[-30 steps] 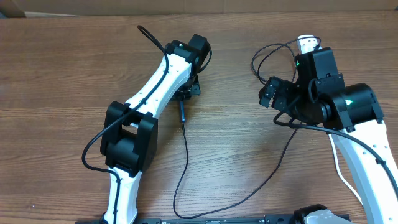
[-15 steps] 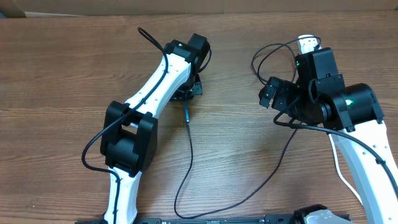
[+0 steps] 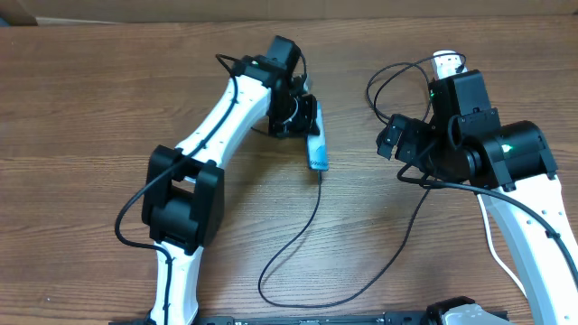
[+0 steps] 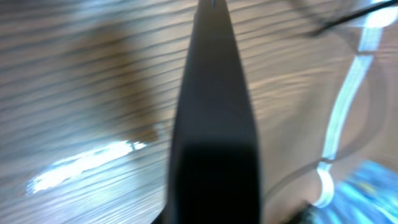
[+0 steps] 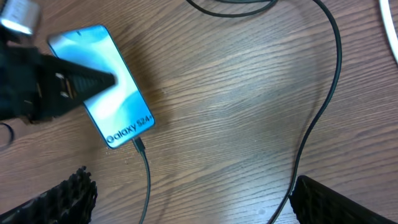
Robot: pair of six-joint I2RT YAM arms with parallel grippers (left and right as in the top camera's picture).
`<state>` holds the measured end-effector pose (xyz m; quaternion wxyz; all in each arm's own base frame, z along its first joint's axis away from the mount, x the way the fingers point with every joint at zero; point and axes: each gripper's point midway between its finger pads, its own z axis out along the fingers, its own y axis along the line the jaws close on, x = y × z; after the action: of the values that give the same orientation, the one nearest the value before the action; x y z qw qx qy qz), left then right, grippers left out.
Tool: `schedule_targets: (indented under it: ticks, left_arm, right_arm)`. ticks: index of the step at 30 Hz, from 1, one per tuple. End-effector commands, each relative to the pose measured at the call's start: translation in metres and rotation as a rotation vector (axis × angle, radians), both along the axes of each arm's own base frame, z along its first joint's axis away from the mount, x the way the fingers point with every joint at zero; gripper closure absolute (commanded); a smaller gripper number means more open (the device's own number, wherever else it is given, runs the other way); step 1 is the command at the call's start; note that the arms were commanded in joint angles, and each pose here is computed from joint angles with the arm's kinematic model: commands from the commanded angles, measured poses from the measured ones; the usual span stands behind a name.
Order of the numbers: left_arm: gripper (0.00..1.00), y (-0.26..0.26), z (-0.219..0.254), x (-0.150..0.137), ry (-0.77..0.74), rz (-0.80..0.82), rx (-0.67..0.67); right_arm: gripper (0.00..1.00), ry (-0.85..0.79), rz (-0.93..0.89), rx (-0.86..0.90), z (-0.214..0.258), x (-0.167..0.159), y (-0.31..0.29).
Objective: Plug charger to phone and switch on socket
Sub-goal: 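Lower the phone onto the table with the left gripper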
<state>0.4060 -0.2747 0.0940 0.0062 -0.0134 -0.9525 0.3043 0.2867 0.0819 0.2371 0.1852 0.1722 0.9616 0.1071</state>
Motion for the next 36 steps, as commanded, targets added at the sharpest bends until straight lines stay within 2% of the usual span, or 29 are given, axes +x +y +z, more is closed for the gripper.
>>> schedule_targets:
  ticks: [1, 6, 14, 18, 24, 36]
  left_arm:
    - [0.96, -0.008, 0.028, 0.003, 0.031, -0.038, -0.225]
    - [0.96, -0.013, 0.022, -0.003, 0.071, -0.074, -0.282]
    - [0.96, -0.02, -0.031, -0.007, 0.156, -0.077, -0.235]
    - [0.96, -0.012, -0.045, 0.0, 0.127, -0.063, -0.169]
    - [0.96, -0.011, -0.046, 0.007, 0.09, -0.061, -0.156]
    - [0.96, 0.001, -0.064, 0.015, 0.052, -0.038, -0.047]
  right_arm:
    - [0.0, -0.029, -0.005, -0.012, 0.008, 0.003, -0.004]
    - [0.0, -0.031, -0.005, -0.011, 0.008, 0.004, -0.003]
    - [0.0, -0.023, -0.004, -0.013, 0.007, 0.002, -0.004]
    - [0.0, -0.019, -0.004, -0.014, 0.007, 0.001, -0.004]
    - [0.0, -0.02, -0.005, -0.014, 0.007, 0.001, -0.004]
    - [0.0, -0.018, -0.005, -0.014, 0.007, 0.001, -0.004]
